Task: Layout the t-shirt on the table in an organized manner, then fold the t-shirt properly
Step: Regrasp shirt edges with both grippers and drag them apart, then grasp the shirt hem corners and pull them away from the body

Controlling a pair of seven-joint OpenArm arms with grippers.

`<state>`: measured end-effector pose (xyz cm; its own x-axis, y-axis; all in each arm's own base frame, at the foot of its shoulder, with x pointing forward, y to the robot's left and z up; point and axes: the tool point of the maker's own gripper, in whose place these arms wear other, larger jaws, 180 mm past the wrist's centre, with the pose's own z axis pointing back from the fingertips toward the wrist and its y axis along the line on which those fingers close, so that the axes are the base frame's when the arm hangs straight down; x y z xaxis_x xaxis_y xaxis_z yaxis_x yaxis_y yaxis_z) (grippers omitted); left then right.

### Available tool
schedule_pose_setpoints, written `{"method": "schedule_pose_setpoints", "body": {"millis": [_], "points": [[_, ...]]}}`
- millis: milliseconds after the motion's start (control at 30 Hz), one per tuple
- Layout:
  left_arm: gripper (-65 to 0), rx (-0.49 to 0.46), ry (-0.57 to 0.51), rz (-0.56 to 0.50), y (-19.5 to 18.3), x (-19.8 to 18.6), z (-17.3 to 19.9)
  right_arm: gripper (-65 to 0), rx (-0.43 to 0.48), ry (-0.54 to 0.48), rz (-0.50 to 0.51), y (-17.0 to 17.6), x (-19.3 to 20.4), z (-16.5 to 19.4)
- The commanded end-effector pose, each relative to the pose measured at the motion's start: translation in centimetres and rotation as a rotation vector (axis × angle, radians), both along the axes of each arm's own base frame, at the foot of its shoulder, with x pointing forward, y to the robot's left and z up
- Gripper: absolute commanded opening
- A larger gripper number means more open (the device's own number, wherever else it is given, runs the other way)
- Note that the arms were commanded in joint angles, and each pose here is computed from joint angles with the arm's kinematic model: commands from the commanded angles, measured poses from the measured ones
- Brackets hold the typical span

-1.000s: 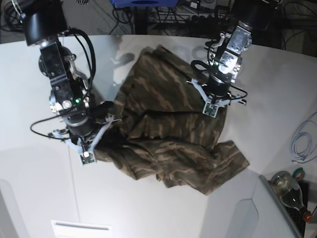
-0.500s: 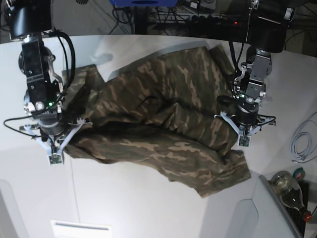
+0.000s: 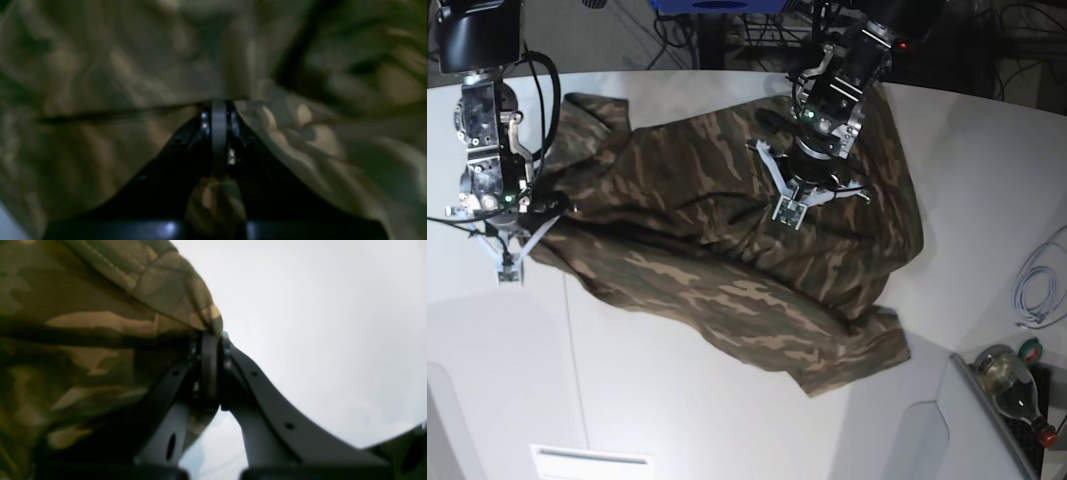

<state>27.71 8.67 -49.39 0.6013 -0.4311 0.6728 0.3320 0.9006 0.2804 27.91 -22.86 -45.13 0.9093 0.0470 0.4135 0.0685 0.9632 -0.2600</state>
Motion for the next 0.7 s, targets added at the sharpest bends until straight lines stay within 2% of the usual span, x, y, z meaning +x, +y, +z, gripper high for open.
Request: {"method": "schedule_pose_setpoints", "body": {"millis": [0,100,167,200,267,333,400,467,533,667], "points": [[-65.0,0.065,0.041,0.050,3.1,-0.5,-0.7,-64.5,-0.010,-0.030,0.002,-0.3,0.8,0.8],[-65.0,0.147,0.003,0.115,8.0,0.6,0.3,-63.6,0.023,0.002,0.017,1.4,-1.5,-0.3],[-65.0,0.198,-0.041,0.151,10.9,2.4,1.7,-61.5,0.076,0.000,0.098,5.2,-2.1,-0.5],[-65.0,0.217,-0.062,0.166,12.1,3.3,2.5,-58.5,0.098,0.001,0.144,6.9,-2.4,-0.5],[-65.0,0.240,-0.095,0.196,13.9,4.9,3.8,-46.1,0.137,-0.020,0.215,9.8,-3.0,0.4],[-65.0,0.256,-0.125,0.209,15.2,6.2,5.1,-33.2,0.174,-0.076,0.245,11.9,-3.1,2.1],[-65.0,0.272,-0.156,0.211,16.1,7.3,6.3,-24.8,0.196,-0.161,0.260,13.0,-2.3,4.7],[-65.0,0.267,-0.187,0.209,15.9,7.9,7.5,-24.9,0.203,-0.250,0.268,13.4,-0.3,7.2],[-65.0,0.251,-0.217,0.206,15.4,7.9,8.5,-25.2,0.203,-0.287,0.275,13.7,2.3,8.1],[-65.0,0.203,-0.210,0.207,13.6,4.9,8.2,-24.6,0.202,-0.211,0.333,16.3,5.6,5.4]]}}
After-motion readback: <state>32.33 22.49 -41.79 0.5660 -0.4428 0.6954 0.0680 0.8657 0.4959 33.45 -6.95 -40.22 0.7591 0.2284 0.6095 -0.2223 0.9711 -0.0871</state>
